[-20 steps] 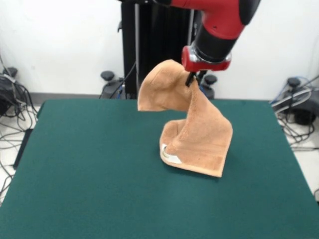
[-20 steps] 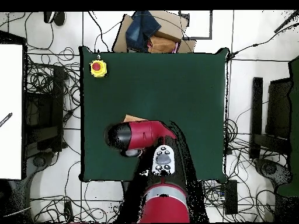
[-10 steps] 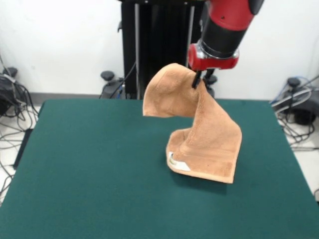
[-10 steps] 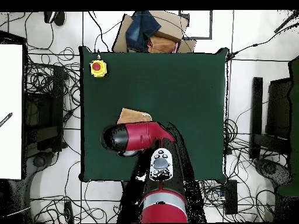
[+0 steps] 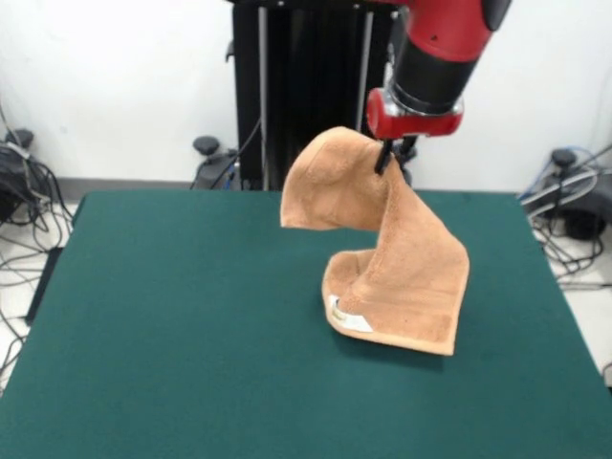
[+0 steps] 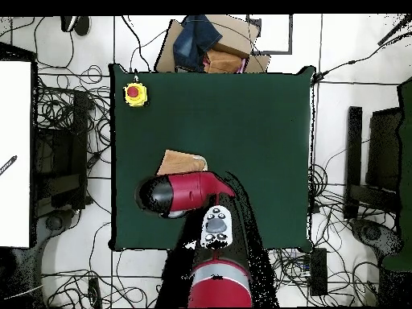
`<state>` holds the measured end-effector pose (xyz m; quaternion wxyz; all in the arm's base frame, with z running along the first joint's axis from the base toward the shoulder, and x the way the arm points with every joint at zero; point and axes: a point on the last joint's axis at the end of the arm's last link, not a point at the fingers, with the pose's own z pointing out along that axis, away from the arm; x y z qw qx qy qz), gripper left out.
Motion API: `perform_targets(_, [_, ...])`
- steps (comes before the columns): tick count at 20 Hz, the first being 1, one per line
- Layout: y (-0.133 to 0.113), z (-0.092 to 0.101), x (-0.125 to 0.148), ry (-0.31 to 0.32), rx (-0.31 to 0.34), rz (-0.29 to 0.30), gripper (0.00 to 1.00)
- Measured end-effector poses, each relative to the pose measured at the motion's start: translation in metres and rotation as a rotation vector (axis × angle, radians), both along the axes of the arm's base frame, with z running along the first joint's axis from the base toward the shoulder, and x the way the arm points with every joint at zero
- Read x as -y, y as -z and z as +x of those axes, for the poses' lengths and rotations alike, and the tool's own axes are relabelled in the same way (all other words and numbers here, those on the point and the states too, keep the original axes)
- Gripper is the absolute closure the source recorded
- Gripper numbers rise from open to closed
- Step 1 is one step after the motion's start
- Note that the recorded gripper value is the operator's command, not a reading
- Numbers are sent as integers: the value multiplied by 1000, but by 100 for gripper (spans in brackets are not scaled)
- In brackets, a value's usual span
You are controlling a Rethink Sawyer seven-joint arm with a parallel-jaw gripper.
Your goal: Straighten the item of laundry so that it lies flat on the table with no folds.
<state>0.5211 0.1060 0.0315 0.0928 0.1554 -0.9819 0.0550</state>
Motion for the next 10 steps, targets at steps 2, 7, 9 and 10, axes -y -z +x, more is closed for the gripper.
perform_targets(2, [7,-1,-9,-20,20,6,100])
perform_targets(7, [30,0,-27,-56,32,12,100])
perform_targets(9, [42,2,-31,-66,26,12,100])
perform_targets(10, [45,3,-32,-68,25,13,100])
